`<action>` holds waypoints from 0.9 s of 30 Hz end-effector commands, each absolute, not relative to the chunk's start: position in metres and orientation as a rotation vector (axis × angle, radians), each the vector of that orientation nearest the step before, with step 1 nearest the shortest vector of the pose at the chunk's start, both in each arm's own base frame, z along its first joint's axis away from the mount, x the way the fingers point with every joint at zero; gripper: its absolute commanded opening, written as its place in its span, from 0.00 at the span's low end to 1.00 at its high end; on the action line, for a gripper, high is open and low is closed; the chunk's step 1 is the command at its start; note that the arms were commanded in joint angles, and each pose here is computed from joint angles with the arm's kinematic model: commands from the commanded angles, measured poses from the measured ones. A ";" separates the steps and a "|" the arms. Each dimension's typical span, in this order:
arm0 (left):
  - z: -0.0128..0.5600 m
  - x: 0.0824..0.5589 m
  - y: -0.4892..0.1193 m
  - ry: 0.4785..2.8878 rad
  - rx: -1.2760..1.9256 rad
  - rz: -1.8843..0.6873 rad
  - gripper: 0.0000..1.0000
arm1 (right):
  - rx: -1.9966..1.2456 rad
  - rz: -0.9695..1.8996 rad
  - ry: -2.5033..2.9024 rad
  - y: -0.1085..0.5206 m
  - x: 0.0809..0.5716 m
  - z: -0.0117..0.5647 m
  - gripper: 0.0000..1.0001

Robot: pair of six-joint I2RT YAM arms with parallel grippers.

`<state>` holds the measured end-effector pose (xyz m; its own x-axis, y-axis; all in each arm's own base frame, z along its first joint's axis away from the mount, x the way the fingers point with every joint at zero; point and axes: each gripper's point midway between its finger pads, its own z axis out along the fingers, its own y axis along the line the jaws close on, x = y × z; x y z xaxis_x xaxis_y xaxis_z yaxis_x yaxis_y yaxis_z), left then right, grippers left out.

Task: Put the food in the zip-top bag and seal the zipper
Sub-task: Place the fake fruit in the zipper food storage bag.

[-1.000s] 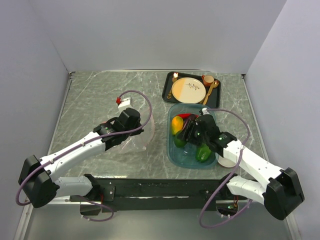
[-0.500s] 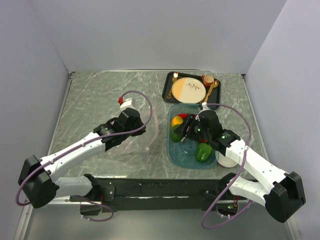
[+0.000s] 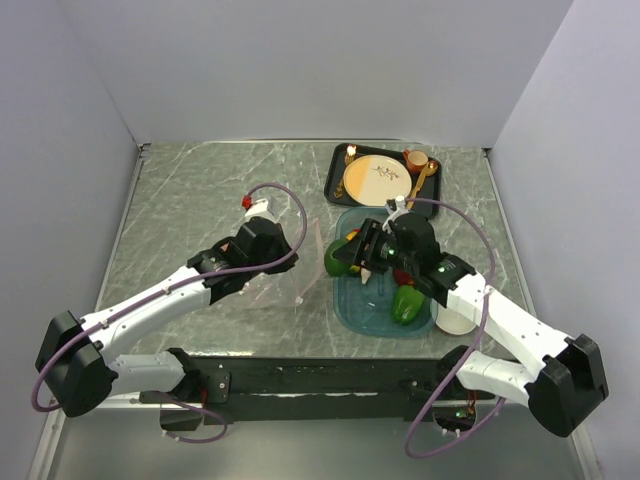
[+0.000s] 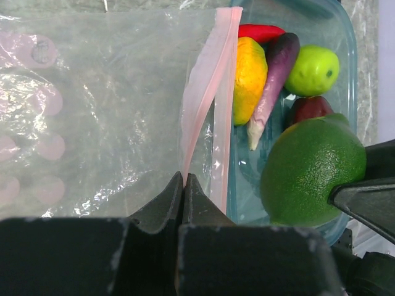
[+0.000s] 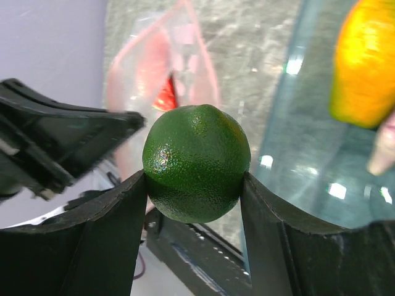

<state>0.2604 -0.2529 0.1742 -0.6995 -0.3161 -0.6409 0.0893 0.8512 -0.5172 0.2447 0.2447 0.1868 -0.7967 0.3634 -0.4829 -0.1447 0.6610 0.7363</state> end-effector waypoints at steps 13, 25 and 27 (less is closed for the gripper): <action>0.201 0.260 -0.258 2.164 -0.120 -0.764 0.01 | 0.075 1.126 2.267 0.299 0.262 0.201 0.22; 0.212 0.262 -0.246 2.131 -0.132 -0.719 0.01 | -0.038 1.160 2.289 0.316 0.259 0.209 0.58; 0.213 0.262 -0.245 2.126 -0.139 -0.717 0.01 | -0.035 1.141 2.288 0.314 0.259 0.208 0.65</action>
<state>0.2576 -0.2495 0.1968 -0.6613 -0.3298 -0.6737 0.1373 0.8298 -0.5410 0.2577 0.3058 0.1857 -0.8542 0.2419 -0.4601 -0.2041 0.6580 0.7248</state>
